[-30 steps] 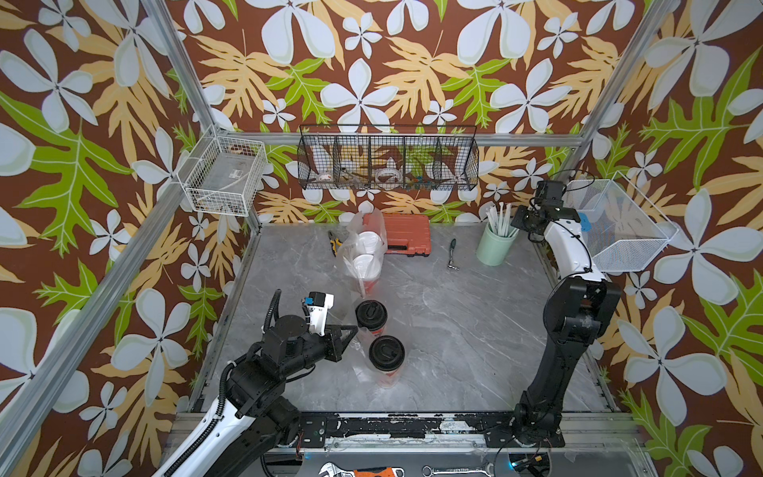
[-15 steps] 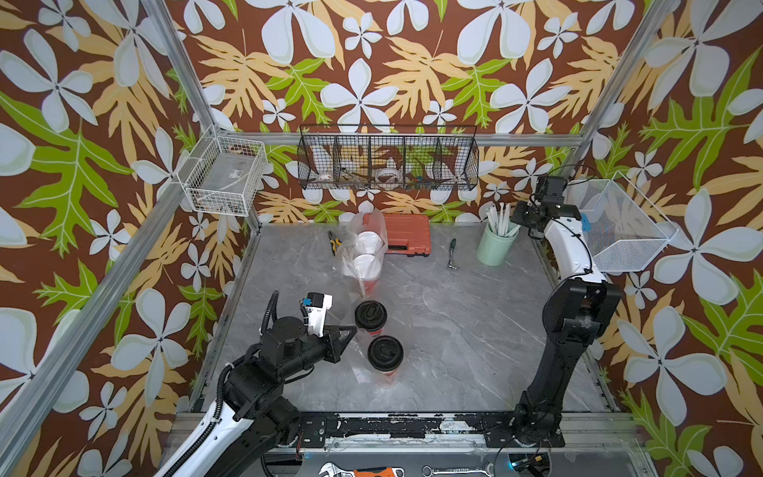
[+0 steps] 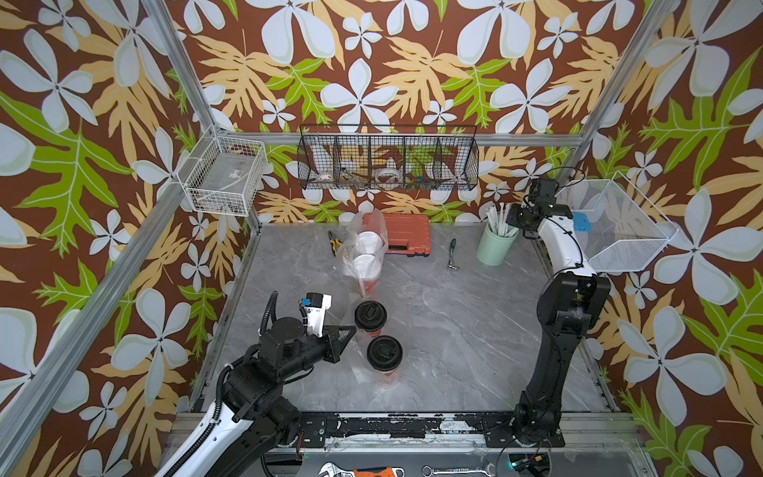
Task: Pack milk tea into plastic carrier bags
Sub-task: Pick up the straw from the container.
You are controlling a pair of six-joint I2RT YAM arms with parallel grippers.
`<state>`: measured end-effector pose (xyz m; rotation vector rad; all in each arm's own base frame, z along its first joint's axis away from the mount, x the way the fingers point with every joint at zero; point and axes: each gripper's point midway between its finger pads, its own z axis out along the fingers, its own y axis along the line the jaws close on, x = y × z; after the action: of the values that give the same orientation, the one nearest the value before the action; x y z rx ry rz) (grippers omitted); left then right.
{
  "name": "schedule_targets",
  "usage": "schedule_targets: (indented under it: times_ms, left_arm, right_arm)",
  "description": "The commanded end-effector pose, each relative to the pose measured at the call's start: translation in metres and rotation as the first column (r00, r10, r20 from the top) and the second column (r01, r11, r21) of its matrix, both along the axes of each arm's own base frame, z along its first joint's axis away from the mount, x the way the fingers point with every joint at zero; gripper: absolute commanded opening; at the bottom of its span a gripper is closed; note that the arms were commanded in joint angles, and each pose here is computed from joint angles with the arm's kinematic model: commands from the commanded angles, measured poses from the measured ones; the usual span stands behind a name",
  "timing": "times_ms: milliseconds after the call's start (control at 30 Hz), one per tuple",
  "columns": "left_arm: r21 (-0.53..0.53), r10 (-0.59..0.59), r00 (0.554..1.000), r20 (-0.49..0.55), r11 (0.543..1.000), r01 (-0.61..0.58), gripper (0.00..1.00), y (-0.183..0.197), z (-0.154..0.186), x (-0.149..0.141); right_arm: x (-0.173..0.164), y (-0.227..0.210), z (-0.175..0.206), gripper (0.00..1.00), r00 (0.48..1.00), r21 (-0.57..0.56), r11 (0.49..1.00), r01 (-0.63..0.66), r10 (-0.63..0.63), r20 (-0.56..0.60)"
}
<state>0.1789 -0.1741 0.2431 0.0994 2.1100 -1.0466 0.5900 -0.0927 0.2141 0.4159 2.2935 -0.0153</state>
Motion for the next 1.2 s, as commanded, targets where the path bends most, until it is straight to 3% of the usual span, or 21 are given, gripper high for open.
schedule_targets:
  times_ms: [0,533,933,1167]
  left_arm:
    - [-0.006,0.005,1.000,0.003,1.000,-0.005,0.00,0.000,0.003,0.000]
    - [0.001,0.011,1.000,0.002,1.000,-0.011,0.00,0.001,0.004,0.002]
    - [0.000,0.019,1.000,0.001,1.000,-0.019,0.00,0.003,0.004,0.001]
    - [-0.002,0.022,1.000,0.000,1.000,-0.022,0.00,0.003,0.005,0.001]
  right_arm:
    - [0.010,0.007,-0.001,0.23,0.999,0.015,0.999,-0.039,0.039,0.020]
    - [0.035,-0.005,-0.020,0.15,1.000,-0.041,0.999,-0.019,0.020,0.012]
    - [0.044,-0.004,-0.024,0.18,1.000,-0.056,0.998,-0.015,0.016,0.024]
    - [0.044,-0.003,-0.004,0.04,0.998,-0.092,0.996,-0.010,0.016,0.058]
